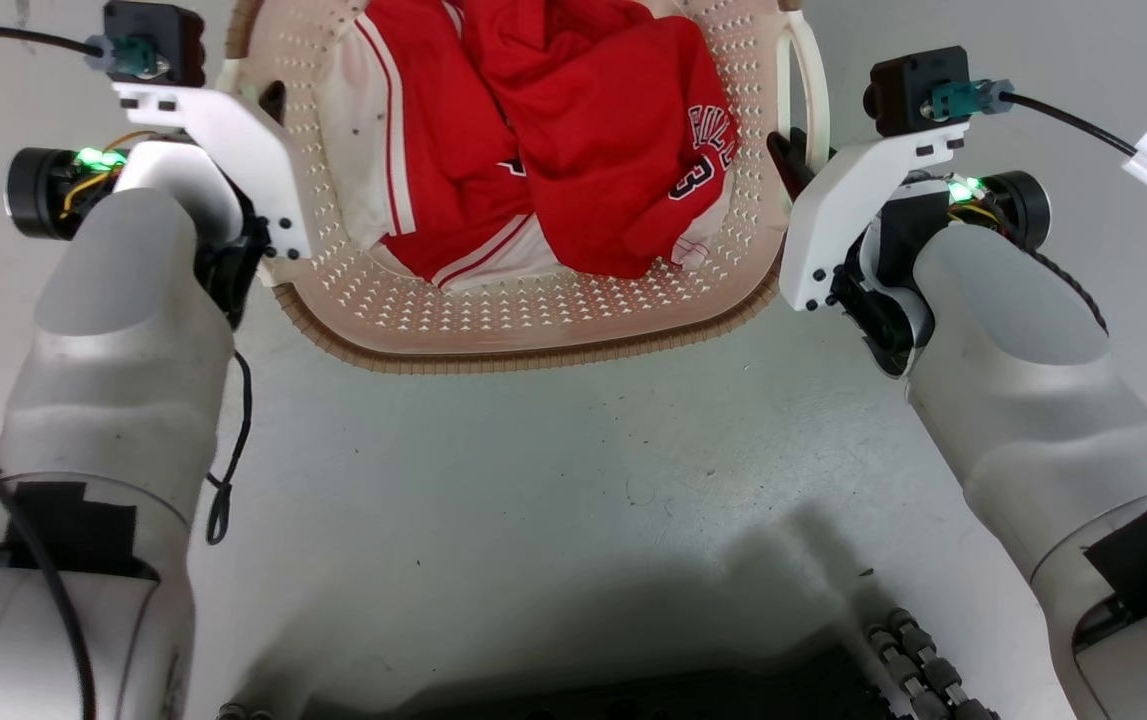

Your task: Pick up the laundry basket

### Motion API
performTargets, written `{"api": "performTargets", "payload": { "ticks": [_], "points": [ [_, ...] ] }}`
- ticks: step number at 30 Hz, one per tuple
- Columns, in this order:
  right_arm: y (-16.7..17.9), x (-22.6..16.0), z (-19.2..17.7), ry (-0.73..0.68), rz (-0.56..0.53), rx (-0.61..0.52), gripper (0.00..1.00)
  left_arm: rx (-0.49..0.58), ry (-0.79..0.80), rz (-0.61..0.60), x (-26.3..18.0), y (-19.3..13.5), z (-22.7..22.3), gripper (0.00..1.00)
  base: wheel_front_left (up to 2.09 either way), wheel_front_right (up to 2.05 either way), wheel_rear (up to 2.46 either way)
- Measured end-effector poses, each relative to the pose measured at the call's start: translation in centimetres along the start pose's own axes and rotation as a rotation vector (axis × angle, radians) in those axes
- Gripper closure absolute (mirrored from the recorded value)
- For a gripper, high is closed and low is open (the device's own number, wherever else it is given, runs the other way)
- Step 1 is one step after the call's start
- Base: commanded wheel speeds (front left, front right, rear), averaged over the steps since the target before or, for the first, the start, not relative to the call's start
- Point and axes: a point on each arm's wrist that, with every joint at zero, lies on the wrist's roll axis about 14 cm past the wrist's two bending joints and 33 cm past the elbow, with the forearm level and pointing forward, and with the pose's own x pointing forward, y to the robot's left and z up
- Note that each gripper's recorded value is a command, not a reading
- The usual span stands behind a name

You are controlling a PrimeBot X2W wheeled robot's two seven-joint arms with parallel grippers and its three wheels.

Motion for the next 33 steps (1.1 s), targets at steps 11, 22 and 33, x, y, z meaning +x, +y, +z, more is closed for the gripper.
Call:
{"api": "performTargets", "payload": {
  "ticks": [11, 22, 33],
  "points": [
    [-0.2, -0.6, 0.1, 0.004, -0.009, -0.003, 1.00, 0.010, 0.024, -0.037, -0.3, -1.6, 0.3, 1.00, 0.00, 0.00, 0.00],
    [0.8, -3.7, 1.0, 0.095, -0.004, 0.010, 1.00, -0.007, 0.145, -0.055, -4.0, -2.9, 0.7, 1.00, 0.00, 0.00, 0.00],
    [2.2, -9.0, 0.9, 0.152, 0.000, 0.023, 1.00, -0.049, 0.200, -0.070, -10.5, -4.4, 1.2, 1.00, 0.00, 0.00, 0.00]
  ]
}}
